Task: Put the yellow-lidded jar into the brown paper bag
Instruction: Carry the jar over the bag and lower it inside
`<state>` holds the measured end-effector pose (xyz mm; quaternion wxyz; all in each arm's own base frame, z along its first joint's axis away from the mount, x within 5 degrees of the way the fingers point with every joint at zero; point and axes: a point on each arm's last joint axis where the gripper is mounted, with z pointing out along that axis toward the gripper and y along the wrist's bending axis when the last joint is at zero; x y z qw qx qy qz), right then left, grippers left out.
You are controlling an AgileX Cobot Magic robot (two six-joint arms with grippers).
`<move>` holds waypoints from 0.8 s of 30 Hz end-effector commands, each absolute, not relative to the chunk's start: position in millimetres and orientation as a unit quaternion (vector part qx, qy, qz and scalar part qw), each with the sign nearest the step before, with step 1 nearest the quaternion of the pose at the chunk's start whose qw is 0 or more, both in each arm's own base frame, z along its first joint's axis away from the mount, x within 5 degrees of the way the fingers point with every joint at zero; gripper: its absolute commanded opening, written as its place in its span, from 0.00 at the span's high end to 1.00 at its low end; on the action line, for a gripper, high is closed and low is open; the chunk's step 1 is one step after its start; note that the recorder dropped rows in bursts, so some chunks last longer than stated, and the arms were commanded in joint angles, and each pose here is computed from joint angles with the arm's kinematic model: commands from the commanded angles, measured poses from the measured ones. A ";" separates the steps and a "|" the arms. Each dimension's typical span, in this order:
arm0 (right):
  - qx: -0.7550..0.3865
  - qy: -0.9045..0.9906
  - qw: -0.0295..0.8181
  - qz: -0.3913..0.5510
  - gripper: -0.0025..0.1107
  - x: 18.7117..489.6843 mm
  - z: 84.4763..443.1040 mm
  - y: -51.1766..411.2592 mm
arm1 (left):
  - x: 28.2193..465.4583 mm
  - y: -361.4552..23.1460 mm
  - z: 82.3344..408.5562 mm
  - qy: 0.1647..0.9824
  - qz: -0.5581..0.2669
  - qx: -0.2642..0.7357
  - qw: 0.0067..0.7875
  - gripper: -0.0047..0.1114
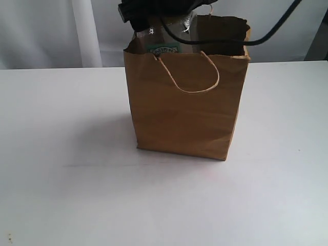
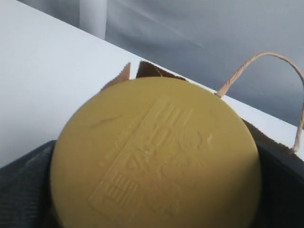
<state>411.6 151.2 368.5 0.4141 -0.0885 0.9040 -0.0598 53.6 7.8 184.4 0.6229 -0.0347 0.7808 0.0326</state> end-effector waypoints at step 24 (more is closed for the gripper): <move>-0.043 0.951 0.306 0.007 0.98 448.7 304.7 96.6 | 54.0 7.3 185.9 0.778 0.028 -0.035 0.626 0.95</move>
